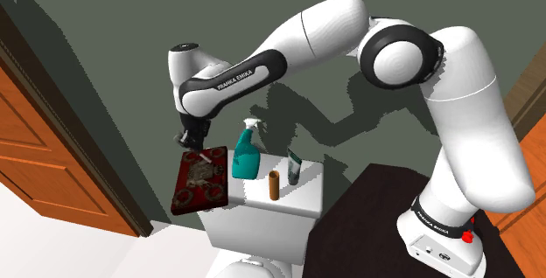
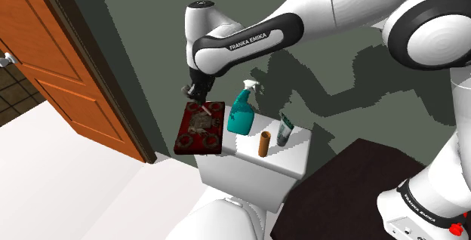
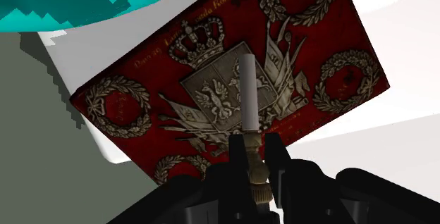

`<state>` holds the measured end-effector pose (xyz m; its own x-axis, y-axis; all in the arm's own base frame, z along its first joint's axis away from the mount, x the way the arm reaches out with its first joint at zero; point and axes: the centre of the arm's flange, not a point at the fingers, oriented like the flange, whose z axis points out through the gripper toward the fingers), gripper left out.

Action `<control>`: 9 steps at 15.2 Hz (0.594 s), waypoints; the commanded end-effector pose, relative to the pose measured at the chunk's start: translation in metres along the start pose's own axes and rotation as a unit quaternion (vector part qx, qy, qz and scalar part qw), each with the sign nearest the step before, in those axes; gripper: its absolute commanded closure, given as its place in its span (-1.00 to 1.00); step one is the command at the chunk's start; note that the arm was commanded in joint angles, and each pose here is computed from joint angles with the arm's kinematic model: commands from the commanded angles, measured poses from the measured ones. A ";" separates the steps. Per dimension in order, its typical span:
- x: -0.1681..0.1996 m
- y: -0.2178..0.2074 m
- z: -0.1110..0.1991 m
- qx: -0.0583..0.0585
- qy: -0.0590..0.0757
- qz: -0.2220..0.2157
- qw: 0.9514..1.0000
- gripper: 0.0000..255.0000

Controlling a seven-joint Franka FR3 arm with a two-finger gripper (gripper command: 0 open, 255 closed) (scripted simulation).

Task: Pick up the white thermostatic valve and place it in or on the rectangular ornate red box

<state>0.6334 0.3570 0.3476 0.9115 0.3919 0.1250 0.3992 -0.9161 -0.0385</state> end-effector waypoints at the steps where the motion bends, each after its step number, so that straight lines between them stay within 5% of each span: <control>1: 0.001 -0.002 0.009 0.000 0.000 0.000 1.000 1.00; 9: -0.004 0.000 0.051 0.000 0.000 0.000 1.000 1.00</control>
<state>0.6344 0.3602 0.3017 0.9118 0.3913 0.1246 0.3985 -0.9164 -0.0382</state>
